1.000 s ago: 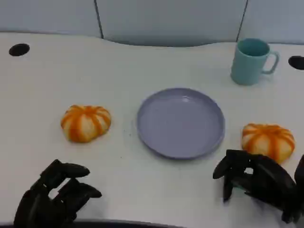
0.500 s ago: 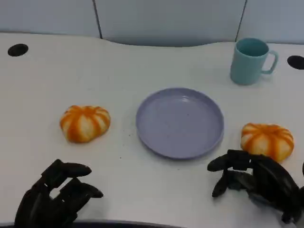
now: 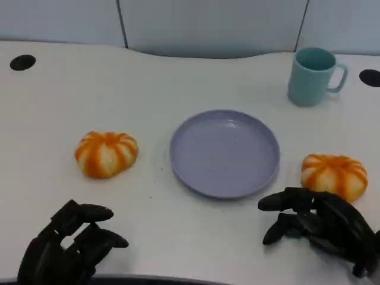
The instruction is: Grasp the bread from the table and place it into the plate.
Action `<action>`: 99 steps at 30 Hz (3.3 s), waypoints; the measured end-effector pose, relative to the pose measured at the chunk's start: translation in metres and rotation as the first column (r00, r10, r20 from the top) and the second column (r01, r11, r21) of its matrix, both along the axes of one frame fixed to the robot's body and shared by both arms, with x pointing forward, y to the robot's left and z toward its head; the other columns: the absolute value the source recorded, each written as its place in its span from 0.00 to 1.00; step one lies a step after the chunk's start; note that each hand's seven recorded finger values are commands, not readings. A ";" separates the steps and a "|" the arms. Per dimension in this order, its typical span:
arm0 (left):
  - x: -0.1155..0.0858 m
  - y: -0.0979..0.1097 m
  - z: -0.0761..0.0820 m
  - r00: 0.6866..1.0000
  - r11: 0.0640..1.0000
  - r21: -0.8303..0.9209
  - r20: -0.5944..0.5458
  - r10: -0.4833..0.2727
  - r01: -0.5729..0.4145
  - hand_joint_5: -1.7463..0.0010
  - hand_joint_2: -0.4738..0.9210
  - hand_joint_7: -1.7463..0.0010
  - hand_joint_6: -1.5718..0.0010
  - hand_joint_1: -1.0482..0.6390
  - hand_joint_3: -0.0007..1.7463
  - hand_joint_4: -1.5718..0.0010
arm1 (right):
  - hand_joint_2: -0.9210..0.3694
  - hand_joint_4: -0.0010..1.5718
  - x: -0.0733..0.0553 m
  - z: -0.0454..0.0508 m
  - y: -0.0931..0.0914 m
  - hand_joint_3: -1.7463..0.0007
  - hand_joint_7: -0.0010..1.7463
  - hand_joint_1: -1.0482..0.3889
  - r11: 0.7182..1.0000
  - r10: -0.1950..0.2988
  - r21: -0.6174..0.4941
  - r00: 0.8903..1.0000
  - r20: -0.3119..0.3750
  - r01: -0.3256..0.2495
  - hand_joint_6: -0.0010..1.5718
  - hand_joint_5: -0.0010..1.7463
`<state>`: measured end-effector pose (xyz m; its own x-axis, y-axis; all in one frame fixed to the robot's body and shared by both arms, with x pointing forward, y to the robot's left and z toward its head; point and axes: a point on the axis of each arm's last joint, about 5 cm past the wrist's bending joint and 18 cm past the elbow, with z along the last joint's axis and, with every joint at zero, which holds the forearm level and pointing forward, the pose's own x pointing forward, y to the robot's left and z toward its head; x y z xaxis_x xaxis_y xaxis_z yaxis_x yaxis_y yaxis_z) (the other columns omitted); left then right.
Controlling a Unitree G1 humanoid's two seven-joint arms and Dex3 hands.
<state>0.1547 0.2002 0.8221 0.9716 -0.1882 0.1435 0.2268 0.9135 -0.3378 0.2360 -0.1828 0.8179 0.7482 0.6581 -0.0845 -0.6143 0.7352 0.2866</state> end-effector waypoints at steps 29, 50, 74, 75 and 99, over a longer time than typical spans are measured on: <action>0.038 0.023 0.128 0.873 0.153 0.897 0.440 -0.212 -0.415 0.79 1.00 0.98 0.73 0.21 0.03 0.81 | 0.00 0.48 0.000 0.0004 0.008 0.92 0.19 0.47 1.000 0.004 0.003 1.000 0.013 -0.004 0.57 0.58; 0.125 -0.001 0.146 0.959 -0.248 0.937 0.200 -0.201 -0.248 0.97 1.00 1.00 0.88 0.13 0.03 0.92 | 0.00 0.47 -0.002 -0.0002 0.008 0.94 0.19 0.44 1.000 0.017 -0.020 0.999 0.042 -0.016 0.57 0.57; 0.184 -0.041 0.109 0.986 -0.207 0.973 -0.129 -0.110 0.104 0.96 0.99 0.99 0.86 0.12 0.01 0.90 | 0.00 0.47 -0.001 0.0005 0.008 0.94 0.20 0.42 1.000 0.014 -0.028 0.999 0.048 -0.013 0.58 0.57; 0.184 -0.042 0.109 0.985 -0.206 0.972 -0.137 -0.108 0.113 0.96 0.99 0.99 0.86 0.12 0.01 0.90 | 0.00 0.47 -0.001 0.0008 0.008 0.94 0.20 0.42 0.999 0.014 -0.029 0.998 0.054 -0.013 0.58 0.57; 0.179 -0.067 0.089 0.968 -0.212 0.949 -0.247 -0.044 0.233 0.95 0.96 0.99 0.84 0.16 0.00 0.89 | 0.00 0.47 -0.006 -0.0011 0.005 0.95 0.19 0.41 1.000 0.014 -0.016 0.998 0.055 -0.013 0.58 0.56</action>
